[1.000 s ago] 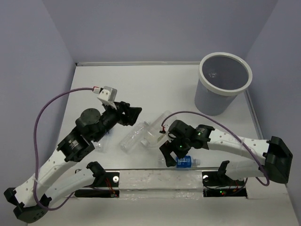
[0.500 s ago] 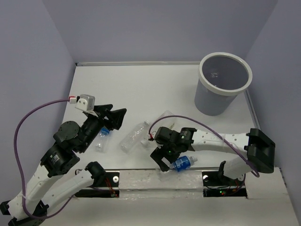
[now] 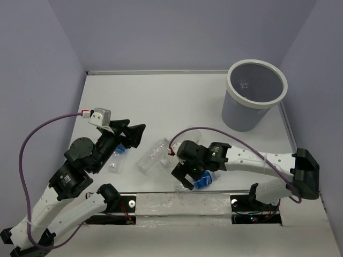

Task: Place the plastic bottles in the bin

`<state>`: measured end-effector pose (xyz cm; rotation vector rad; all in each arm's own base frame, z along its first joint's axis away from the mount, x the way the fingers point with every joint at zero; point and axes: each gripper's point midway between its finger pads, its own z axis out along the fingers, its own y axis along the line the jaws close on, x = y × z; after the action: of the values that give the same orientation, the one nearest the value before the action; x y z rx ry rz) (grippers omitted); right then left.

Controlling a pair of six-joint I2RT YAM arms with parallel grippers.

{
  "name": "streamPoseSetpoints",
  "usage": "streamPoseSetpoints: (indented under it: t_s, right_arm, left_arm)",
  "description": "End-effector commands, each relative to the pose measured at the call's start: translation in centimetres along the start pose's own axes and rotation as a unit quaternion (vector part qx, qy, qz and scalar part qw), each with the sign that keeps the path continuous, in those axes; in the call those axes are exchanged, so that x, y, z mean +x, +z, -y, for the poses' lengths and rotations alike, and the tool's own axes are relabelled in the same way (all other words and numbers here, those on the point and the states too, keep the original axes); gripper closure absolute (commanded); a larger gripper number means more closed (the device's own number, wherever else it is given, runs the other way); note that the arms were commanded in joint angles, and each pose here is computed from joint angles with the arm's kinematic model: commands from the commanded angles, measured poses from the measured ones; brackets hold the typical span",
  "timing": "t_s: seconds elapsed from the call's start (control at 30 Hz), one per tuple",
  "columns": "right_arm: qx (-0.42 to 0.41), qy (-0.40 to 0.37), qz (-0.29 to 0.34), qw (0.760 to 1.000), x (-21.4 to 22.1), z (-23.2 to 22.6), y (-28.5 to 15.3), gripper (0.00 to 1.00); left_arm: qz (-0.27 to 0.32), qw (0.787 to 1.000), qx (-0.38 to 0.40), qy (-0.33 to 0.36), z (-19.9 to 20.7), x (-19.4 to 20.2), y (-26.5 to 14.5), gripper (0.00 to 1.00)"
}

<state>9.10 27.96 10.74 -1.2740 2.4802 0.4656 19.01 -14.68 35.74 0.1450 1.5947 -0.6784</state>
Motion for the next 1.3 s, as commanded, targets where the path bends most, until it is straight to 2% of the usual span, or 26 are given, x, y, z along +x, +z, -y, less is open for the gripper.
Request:
streamPoseSetpoints:
  t_s: [0.0, 0.3, 0.63, 0.7, 0.73, 0.77, 0.87, 0.93, 1.07, 1.1, 1.17, 1.27]
  right_arm:
    - [-0.02, -0.045, -0.037, 0.998, 0.7, -0.7, -0.1, 0.0]
    - [-0.024, -0.13, -0.084, 0.988, 1.5, -1.5, 2.7, 0.0]
    - [-0.028, -0.165, -0.093, 0.982, 1.8, -3.3, 6.7, 0.0]
    - [-0.023, -0.165, -0.088, 0.982, 1.6, -3.2, 6.8, 0.07]
    - [-0.023, -0.17, -0.079, 0.982, 1.3, -3.5, 6.8, 0.18]
    - [-0.021, -0.171, -0.072, 0.982, 1.0, -3.4, 6.7, 0.24]
    - [-0.01, -0.17, -0.038, 0.985, -0.2, -3.5, 5.8, 0.43]
    - [0.002, -0.16, -0.009, 0.987, -1.3, -3.3, 4.5, 0.44]
    - [0.034, -0.132, 0.068, 0.988, -3.8, -2.6, 0.8, 0.55]
    - [0.065, -0.114, 0.096, 0.987, -4.8, -1.6, -0.3, 0.58]
    - [0.087, -0.094, 0.166, 0.978, -7.2, -1.0, -3.7, 0.62]
    - [0.155, -0.049, 0.3, 0.94, -12.6, 1.2, -10.0, 0.62]
  left_arm:
    - [0.016, 1.0, 0.009, -0.006, 0.4, -0.6, 0.3, 0.21]
    - [0.016, 1.0, 0.011, -0.008, 0.3, -0.3, 0.0, 0.21]
    - [0.017, 1.0, 0.01, -0.008, 0.1, -0.1, -0.1, 0.21]
    - [0.015, 1.0, 0.008, -0.007, 0.0, 0.2, -0.1, 0.21]
    - [0.015, 1.0, 0.005, -0.009, 0.0, 0.2, 0.0, 0.21]
    - [0.014, 1.0, 0.004, -0.009, -0.1, 0.3, 0.0, 0.21]
    - [0.012, 1.0, 0.0, -0.014, -0.2, 0.5, 0.2, 0.21]
    - [0.01, 1.0, -0.005, -0.017, -0.3, 0.6, 0.4, 0.21]
    - [0.007, 0.999, -0.026, -0.027, -0.8, 0.8, 0.7, 0.21]
    - [0.002, 0.999, -0.032, -0.028, -1.0, 1.1, 0.9, 0.21]
    - [-0.003, 0.997, -0.062, -0.04, -1.9, 1.6, 1.1, 0.18]
    - [-0.03, 0.991, -0.12, -0.05, -3.6, 3.2, 1.7, 0.16]
